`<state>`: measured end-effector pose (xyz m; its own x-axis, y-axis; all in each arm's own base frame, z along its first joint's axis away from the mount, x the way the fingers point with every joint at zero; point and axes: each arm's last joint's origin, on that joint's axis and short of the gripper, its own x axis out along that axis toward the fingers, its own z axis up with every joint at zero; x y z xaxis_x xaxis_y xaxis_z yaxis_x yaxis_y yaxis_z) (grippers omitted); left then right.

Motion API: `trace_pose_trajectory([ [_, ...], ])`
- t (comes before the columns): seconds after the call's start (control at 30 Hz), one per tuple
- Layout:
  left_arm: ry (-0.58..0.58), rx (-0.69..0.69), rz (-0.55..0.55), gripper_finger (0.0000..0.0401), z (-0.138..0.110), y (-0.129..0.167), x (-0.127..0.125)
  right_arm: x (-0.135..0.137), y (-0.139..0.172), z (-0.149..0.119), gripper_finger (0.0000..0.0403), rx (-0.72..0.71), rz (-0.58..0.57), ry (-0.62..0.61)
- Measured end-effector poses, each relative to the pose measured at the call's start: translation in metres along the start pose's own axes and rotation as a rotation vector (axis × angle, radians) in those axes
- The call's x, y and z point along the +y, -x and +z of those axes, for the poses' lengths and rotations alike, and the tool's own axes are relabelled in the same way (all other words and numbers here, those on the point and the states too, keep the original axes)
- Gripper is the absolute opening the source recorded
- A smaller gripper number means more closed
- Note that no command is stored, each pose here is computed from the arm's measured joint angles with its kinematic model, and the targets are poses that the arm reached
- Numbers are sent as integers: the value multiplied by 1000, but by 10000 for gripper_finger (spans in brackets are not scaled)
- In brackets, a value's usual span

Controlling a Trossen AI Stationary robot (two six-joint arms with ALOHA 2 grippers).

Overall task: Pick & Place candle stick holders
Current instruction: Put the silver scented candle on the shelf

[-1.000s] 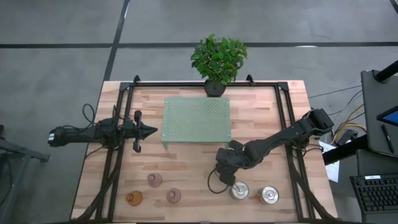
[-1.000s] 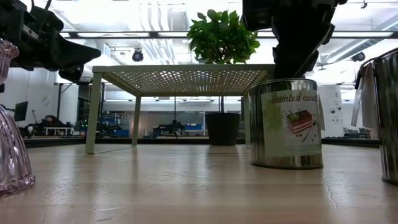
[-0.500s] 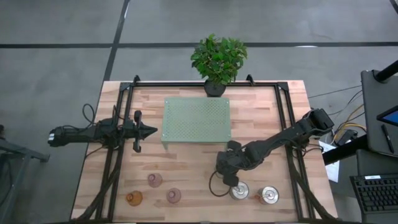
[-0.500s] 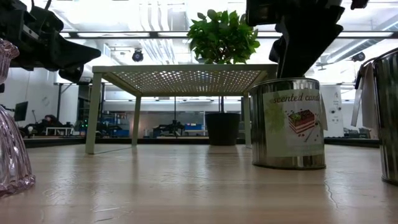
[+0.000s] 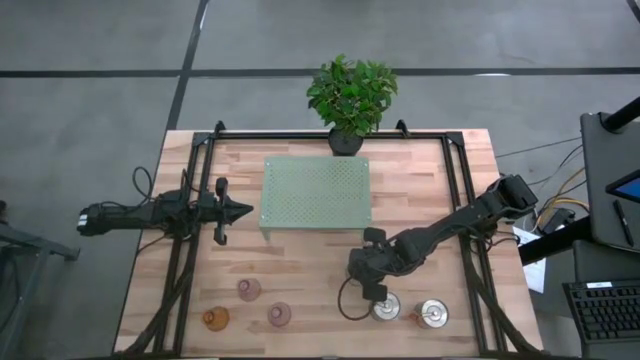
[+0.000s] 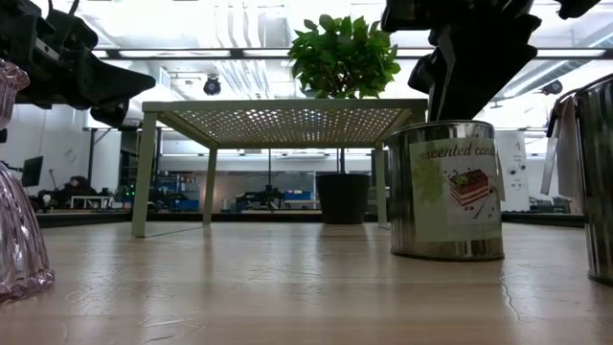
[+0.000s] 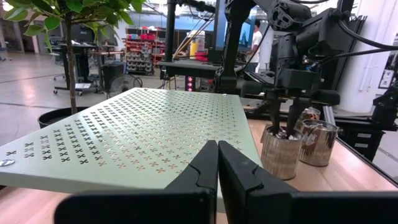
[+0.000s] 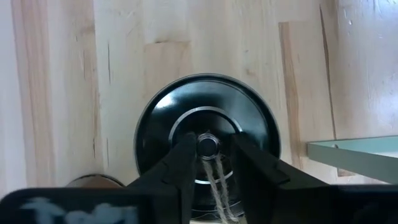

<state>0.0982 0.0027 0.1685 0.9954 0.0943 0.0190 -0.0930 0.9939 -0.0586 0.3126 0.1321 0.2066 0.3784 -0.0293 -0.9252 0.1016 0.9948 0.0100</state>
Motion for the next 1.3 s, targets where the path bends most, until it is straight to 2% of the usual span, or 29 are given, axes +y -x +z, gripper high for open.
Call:
trace_pose_trajectory([
  [0.3,0,0,0,10,0,0,0,0,1,0,31,2,-2,2],
  [0.8,0,0,0,10,0,0,0,7,18,20,33,-62,44,17],
  [1.03,0,0,0,10,0,0,0,10,34,31,34,-69,102,27],
  [1.3,0,0,-1,10,0,0,0,10,63,44,34,-64,97,33],
])
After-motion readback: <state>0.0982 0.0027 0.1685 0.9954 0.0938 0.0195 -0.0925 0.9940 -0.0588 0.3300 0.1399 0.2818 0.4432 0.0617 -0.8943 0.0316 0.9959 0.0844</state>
